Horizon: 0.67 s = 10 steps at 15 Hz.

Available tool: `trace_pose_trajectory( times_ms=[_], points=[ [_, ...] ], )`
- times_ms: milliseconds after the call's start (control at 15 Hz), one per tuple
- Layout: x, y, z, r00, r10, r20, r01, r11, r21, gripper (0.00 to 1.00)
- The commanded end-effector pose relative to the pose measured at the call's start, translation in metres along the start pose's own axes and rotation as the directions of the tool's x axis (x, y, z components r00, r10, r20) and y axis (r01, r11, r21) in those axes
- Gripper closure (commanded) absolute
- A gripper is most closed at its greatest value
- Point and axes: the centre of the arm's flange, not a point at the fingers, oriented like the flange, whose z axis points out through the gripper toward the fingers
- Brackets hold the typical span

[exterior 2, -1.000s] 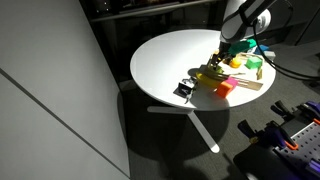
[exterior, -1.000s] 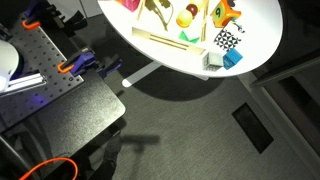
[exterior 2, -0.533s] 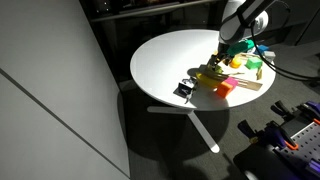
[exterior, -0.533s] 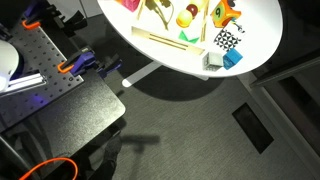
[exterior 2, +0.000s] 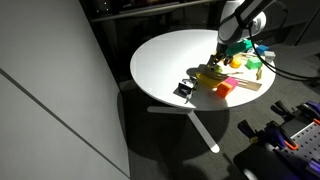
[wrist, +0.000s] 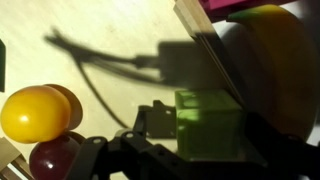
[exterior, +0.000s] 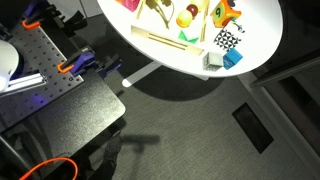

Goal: Pick up the lime green block and put it on the orange block and pink block

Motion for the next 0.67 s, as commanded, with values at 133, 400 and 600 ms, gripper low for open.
trace_pose_trajectory(
  times_ms=[133,400,600],
  points=[
    [0.0091,-0.0005,0.0022,1.0,0.018,-0.02,-0.018,1.0,-0.014,0.0],
    [0.0103,0.0012,0.0037,1.0,0.023,-0.02,-0.024,1.0,-0.015,0.02],
    [0.0104,0.0028,0.0045,0.999,0.031,-0.016,-0.031,0.999,-0.015,0.33]
  ],
)
